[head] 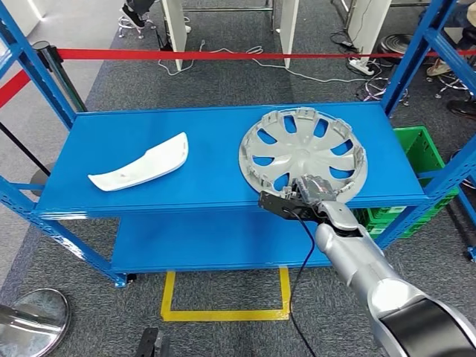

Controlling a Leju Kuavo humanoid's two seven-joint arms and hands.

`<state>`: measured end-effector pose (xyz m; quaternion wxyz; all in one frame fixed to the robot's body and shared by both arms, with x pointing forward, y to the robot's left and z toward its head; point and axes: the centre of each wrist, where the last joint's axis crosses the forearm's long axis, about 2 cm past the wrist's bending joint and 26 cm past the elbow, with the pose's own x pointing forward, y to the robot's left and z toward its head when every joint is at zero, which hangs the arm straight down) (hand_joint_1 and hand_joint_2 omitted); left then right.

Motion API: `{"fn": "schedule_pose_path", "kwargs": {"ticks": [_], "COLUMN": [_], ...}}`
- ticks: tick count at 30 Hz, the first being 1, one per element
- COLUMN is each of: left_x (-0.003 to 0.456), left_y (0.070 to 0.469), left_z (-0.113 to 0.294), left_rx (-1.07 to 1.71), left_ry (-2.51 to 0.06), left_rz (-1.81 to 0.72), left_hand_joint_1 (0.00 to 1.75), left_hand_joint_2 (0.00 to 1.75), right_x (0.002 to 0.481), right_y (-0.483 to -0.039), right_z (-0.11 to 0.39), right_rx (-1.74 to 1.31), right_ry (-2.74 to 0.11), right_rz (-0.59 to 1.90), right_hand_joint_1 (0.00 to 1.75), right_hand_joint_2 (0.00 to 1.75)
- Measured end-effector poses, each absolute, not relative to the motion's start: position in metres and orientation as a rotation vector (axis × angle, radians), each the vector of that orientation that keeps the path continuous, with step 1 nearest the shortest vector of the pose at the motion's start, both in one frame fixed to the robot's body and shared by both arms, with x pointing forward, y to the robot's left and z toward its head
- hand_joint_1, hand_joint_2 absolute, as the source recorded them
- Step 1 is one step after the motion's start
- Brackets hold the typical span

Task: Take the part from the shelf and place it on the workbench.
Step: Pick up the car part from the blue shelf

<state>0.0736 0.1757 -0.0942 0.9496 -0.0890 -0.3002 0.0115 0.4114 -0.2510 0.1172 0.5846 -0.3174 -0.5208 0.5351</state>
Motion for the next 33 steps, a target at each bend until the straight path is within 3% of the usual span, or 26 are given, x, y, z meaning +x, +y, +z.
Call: {"fn": "schedule_pose_path", "kwargs": {"ticks": [33], "left_x": [0.0765], "left_y": [0.1760], "left_z": [-0.0938], "left_rx": [-0.218], "left_ry": [-0.567], "left_rz": [0.113], "left_hand_joint_1": [0.00], "left_hand_joint_2": [1.75], "right_x": [0.4134], "right_y": [-0.2438], "right_z": [0.1214], "right_rx": [-0.725], "right_ry": [-1.248], "right_rz": [1.252], "right_hand_joint_1": [1.75], "right_hand_joint_2": [1.75]}}
